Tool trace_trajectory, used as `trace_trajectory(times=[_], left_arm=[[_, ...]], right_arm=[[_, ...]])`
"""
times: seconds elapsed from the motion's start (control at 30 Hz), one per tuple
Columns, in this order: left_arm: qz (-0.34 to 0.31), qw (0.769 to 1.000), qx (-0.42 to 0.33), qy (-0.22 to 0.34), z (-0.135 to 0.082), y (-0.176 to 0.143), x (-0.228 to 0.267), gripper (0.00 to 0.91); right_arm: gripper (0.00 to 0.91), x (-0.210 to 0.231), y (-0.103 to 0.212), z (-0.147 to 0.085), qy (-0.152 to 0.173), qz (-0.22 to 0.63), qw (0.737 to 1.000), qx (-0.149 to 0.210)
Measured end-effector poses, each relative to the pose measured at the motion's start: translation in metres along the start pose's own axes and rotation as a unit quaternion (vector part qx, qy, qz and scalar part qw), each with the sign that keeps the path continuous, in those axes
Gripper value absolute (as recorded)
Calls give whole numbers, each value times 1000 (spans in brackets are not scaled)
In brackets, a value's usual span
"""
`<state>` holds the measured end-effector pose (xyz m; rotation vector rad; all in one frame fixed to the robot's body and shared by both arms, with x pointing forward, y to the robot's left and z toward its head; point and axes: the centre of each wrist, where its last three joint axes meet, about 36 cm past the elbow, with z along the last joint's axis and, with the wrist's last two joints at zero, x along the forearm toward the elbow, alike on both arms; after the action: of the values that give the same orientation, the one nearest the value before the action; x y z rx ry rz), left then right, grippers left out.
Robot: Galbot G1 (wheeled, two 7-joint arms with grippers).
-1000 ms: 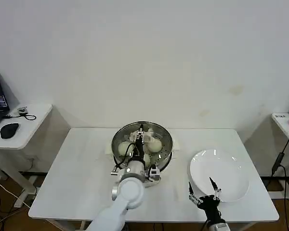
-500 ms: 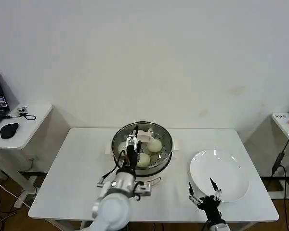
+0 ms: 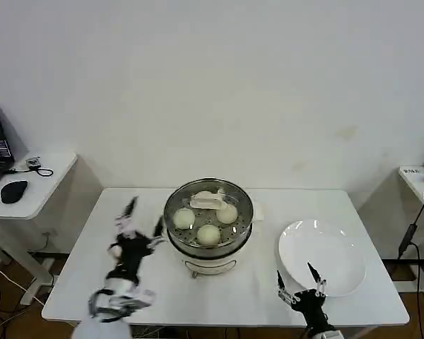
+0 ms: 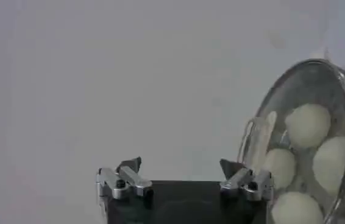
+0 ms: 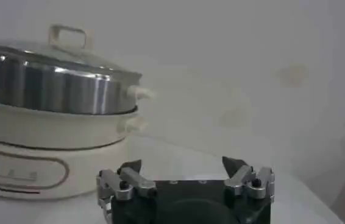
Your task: Take steamed baozi put them in steamer then cover it.
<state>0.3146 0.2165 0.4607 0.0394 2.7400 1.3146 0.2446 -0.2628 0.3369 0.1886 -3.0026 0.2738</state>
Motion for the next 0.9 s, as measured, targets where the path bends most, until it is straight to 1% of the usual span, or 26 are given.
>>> trace_trajectory(times=[0.07, 0.17, 0.3, 0.4, 0.5, 0.6, 0.7, 0.9], left_arm=[[-6, 998, 55, 21, 18, 2, 6, 907], [-13, 989, 141, 52, 36, 4, 17, 907], [-20, 963, 252, 95, 51, 3, 33, 907], [-18, 943, 311, 121, 59, -3, 46, 907], [-20, 927, 347, 139, 66, -10, 57, 907], [-23, 918, 365, 152, 73, -15, 65, 907], [-24, 914, 373, 156, 80, -17, 71, 907], [-30, 911, 382, 155, 85, -18, 82, 907]], right_arm=[[907, 4, -5, -6, 6, -3, 1000, -5], [907, 10, -14, -15, 16, -7, 1000, -12], [907, 19, -28, -24, 33, -14, 999, -18], [907, 24, -37, -27, 45, -21, 999, -20], [907, 27, -41, -29, 51, -32, 998, -20], [907, 28, -42, -30, 51, -39, 998, -23], [907, 28, -41, -31, 50, -45, 997, -28], [907, 29, -41, -32, 45, -50, 997, -30]])
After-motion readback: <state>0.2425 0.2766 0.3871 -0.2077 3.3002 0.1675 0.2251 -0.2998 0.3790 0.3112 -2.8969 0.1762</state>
